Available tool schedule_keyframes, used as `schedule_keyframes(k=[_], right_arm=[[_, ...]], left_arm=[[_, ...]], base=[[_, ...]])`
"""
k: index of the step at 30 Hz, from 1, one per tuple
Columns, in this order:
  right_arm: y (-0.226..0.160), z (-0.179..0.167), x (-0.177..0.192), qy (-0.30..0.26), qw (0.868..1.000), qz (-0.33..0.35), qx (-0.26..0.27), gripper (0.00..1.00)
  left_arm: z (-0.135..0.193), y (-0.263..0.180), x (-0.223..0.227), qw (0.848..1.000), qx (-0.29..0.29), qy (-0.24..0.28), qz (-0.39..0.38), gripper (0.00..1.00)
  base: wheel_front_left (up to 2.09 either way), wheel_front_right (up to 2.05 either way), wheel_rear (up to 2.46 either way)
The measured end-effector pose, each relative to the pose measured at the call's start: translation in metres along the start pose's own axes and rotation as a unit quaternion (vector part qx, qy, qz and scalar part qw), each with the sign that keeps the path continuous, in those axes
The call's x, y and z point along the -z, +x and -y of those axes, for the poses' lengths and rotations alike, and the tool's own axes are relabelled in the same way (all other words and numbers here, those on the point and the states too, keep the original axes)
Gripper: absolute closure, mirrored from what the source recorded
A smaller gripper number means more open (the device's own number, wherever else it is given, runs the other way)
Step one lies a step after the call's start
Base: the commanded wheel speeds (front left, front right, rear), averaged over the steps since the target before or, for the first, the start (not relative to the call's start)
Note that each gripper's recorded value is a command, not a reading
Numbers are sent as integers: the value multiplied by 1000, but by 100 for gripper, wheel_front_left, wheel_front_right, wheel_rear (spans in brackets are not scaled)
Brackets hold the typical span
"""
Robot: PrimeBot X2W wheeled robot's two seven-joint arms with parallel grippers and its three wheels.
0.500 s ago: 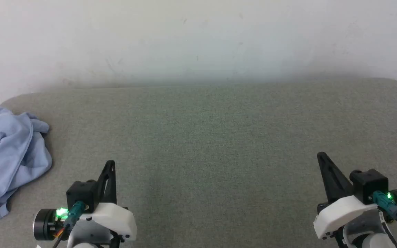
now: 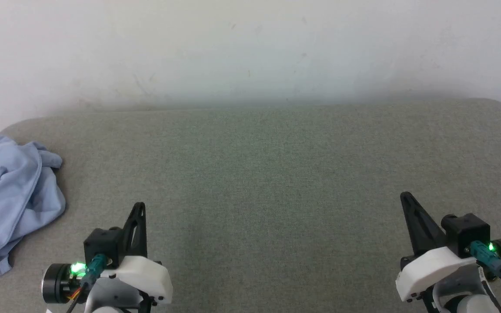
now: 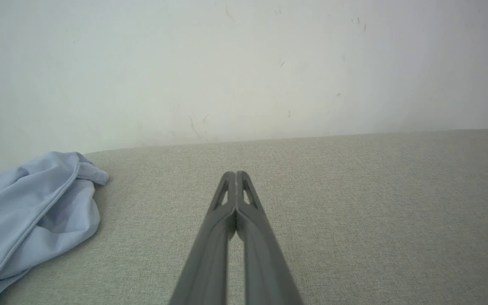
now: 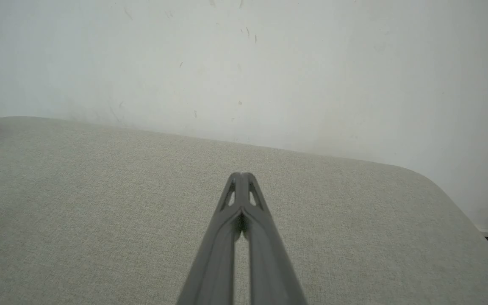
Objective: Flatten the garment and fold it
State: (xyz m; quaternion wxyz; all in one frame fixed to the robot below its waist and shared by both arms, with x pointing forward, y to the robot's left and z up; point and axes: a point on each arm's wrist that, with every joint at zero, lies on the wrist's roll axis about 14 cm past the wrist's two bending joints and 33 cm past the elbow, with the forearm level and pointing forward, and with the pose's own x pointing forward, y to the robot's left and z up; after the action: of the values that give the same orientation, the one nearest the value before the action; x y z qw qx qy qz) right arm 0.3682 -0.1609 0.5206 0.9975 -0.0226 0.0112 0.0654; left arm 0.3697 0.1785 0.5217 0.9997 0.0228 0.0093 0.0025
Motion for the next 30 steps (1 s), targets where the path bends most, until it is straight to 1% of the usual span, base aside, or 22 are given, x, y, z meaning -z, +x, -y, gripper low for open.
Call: schedule_keyframes(k=[28,29,30], right_arm=[[0,0,0,0,1000,0,0,100],[0,0,0,0,1000,0,0,0],[0,0,1,0,1000,-1,0,0]], left_arm=[[0,0,0,1000,0,0,0,100],[0,0,0,1000,0,0,0,0],[0,0,0,1000,0,0,-1,0]], base=[[0,0,0],[0,0,0],[0,0,0]])
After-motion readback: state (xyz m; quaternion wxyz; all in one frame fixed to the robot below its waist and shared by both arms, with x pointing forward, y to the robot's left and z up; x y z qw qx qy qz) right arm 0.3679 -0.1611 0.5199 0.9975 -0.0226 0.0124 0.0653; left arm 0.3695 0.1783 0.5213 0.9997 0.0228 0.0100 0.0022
